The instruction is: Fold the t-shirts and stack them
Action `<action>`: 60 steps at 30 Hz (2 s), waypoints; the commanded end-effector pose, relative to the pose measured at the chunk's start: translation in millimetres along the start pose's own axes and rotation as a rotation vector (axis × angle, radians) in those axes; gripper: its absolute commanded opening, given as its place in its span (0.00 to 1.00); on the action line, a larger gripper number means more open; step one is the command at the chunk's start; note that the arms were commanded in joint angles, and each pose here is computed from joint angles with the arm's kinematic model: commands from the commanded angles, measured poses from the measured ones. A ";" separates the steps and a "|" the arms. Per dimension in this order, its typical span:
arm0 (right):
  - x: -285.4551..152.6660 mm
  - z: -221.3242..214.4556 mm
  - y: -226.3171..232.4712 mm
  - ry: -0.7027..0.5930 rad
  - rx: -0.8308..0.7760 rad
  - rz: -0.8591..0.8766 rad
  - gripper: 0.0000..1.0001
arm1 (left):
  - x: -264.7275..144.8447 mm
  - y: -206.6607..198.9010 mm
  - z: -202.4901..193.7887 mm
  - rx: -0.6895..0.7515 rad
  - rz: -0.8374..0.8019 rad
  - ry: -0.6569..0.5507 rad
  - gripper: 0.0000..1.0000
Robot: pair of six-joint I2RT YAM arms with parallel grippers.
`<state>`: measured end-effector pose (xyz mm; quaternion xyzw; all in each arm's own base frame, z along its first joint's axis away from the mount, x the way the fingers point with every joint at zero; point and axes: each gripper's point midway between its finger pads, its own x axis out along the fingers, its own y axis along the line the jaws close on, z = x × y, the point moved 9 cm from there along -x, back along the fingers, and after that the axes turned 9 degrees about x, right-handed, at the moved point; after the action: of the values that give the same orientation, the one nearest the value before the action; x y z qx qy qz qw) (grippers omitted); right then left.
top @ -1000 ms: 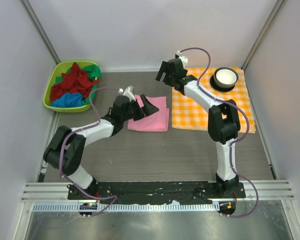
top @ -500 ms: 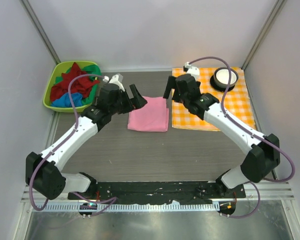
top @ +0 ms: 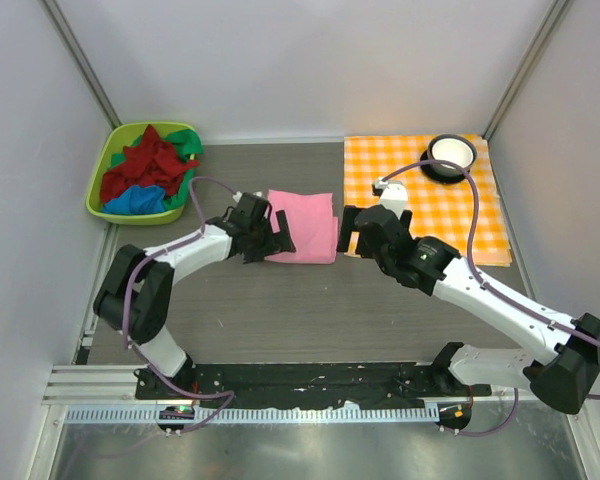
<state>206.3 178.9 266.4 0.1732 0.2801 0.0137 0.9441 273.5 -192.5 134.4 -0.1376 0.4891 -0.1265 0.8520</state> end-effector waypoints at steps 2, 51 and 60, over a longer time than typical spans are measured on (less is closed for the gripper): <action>1.4 -14.8 -17.6 -0.015 0.009 -0.071 1.00 | 14.3 -24.3 43.0 0.022 -0.036 -0.092 1.00; 17.3 -30.5 -10.1 0.012 0.017 0.010 1.00 | 3.8 26.0 152.8 -0.242 -0.036 -0.143 1.00; 17.1 -36.2 -15.7 0.019 0.012 0.007 1.00 | 42.3 -26.6 176.4 0.088 0.110 -0.018 1.00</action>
<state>198.4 175.7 216.4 0.1638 0.3094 0.0082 0.9367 437.0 -210.6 219.0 -0.1741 0.4327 -0.1188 0.8765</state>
